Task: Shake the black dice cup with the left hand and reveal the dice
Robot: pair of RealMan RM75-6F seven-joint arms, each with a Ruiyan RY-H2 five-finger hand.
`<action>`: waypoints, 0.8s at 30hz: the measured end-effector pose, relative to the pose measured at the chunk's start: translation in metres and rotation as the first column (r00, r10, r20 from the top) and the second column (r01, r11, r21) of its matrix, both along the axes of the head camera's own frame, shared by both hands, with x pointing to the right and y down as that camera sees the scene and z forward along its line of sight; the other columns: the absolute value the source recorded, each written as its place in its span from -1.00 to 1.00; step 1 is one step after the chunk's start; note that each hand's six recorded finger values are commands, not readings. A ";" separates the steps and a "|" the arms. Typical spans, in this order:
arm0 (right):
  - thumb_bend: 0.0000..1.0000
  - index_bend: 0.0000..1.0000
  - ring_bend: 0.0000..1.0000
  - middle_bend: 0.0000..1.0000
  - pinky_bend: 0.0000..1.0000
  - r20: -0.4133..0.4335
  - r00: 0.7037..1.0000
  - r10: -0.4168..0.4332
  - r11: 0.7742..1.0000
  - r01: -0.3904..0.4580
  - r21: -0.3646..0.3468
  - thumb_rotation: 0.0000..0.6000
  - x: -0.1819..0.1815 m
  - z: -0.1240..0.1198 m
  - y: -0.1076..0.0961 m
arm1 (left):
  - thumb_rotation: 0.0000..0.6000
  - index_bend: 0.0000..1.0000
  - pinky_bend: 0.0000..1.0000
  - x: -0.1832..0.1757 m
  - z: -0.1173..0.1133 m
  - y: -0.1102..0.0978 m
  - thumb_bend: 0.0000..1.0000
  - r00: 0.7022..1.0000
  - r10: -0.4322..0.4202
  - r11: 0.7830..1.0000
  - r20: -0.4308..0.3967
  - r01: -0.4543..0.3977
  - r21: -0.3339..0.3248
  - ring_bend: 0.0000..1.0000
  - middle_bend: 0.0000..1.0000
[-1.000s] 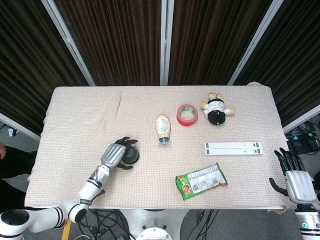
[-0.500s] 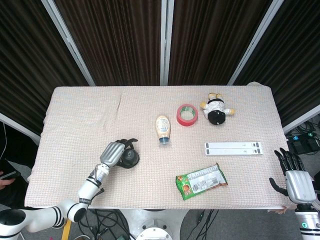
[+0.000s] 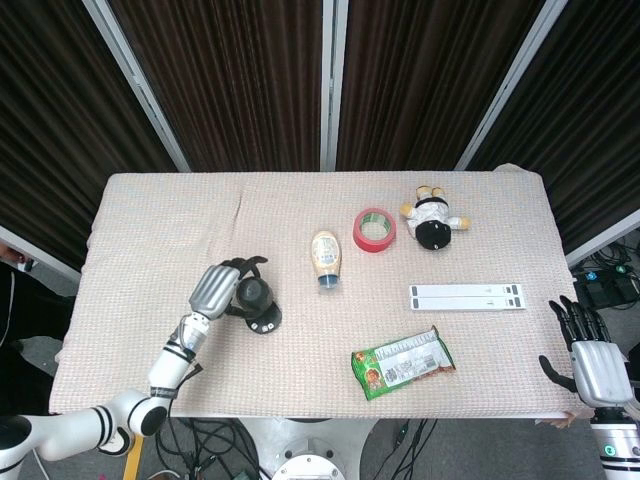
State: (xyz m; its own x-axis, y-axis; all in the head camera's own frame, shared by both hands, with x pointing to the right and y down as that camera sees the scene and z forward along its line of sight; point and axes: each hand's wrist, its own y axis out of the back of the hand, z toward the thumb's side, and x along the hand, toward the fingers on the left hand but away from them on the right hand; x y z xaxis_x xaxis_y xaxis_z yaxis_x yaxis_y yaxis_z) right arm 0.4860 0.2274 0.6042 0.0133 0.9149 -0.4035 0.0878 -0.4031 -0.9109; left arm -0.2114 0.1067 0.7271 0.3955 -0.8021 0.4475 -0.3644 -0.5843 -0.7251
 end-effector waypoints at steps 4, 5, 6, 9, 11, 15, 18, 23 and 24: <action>-0.59 -1.00 -1.00 -1.00 -0.92 0.000 1.000 -0.002 1.000 0.002 0.000 1.00 -0.001 0.000 0.000 | 1.00 -0.61 -0.33 -0.016 0.006 -0.012 -0.83 0.998 -0.038 0.999 0.049 0.037 0.020 -0.45 -0.22; -0.59 -1.00 -1.00 -1.00 -0.92 0.000 1.000 -0.003 1.000 0.003 0.000 1.00 -0.001 0.000 0.000 | 1.00 -0.63 -0.36 -0.020 0.008 -0.015 -0.84 0.997 -0.044 0.999 0.065 0.043 0.024 -0.48 -0.26; -0.59 -1.00 -1.00 -1.00 -0.92 0.000 1.000 -0.004 1.000 0.004 0.001 1.00 -0.002 0.000 0.000 | 1.00 -0.65 -0.40 -0.025 0.011 -0.018 -0.85 0.995 -0.050 0.998 0.088 0.047 0.029 -0.55 -0.32; -0.59 -1.00 -1.00 -1.00 -0.92 -0.001 1.000 -0.004 1.000 0.004 0.000 1.00 -0.002 0.000 0.000 | 1.00 -0.68 -0.54 -0.036 0.021 -0.022 -0.90 0.988 -0.048 0.999 0.150 0.044 0.025 -0.73 -0.55; -0.59 -1.00 -1.00 -1.00 -0.91 -0.002 1.000 -0.004 1.000 0.004 -0.002 1.00 -0.002 0.000 0.000 | 1.00 -0.70 -0.60 -0.040 0.026 -0.020 -0.92 0.985 -0.043 0.999 0.168 0.042 0.007 -0.82 -0.68; -0.59 -1.00 -1.00 -1.00 -0.92 0.000 1.000 -0.003 1.000 0.003 0.002 1.00 -0.002 -0.001 0.000 | 1.00 -0.71 -0.63 -0.044 0.026 -0.018 -0.92 0.984 -0.041 0.999 0.176 0.041 0.007 -0.83 -0.71; -0.58 -1.00 -1.00 -1.00 -0.92 0.001 1.000 -0.003 1.000 0.003 0.006 1.00 -0.002 -0.002 -0.001 | 1.00 -0.71 -0.63 -0.047 0.021 -0.020 -0.92 0.983 -0.039 0.999 0.181 0.035 0.023 -0.83 -0.71; -0.59 -1.00 -1.00 -1.00 -0.92 0.003 1.000 -0.005 1.000 0.005 0.007 1.00 -0.003 -0.002 -0.001 | 1.00 -0.71 -0.65 -0.054 0.007 -0.021 -0.92 0.972 -0.005 0.999 0.236 -0.007 0.052 -0.83 -0.71; -0.59 -1.00 -1.00 -1.00 -0.92 0.005 1.000 -0.008 1.000 0.008 0.006 1.00 -0.003 -0.002 0.000 | 1.00 -0.71 -0.65 -0.058 0.002 -0.021 -0.92 0.967 0.001 0.998 0.254 -0.017 0.061 -0.83 -0.71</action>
State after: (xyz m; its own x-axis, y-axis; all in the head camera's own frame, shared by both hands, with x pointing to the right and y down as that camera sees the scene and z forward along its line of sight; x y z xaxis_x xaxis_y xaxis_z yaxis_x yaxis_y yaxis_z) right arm 0.4825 0.2273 0.6020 0.0223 0.9172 -0.3979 0.0894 -0.3982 -0.9129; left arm -0.2692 0.0859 0.7288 0.2832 -0.8284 0.4832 -0.1590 -0.5374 -0.8282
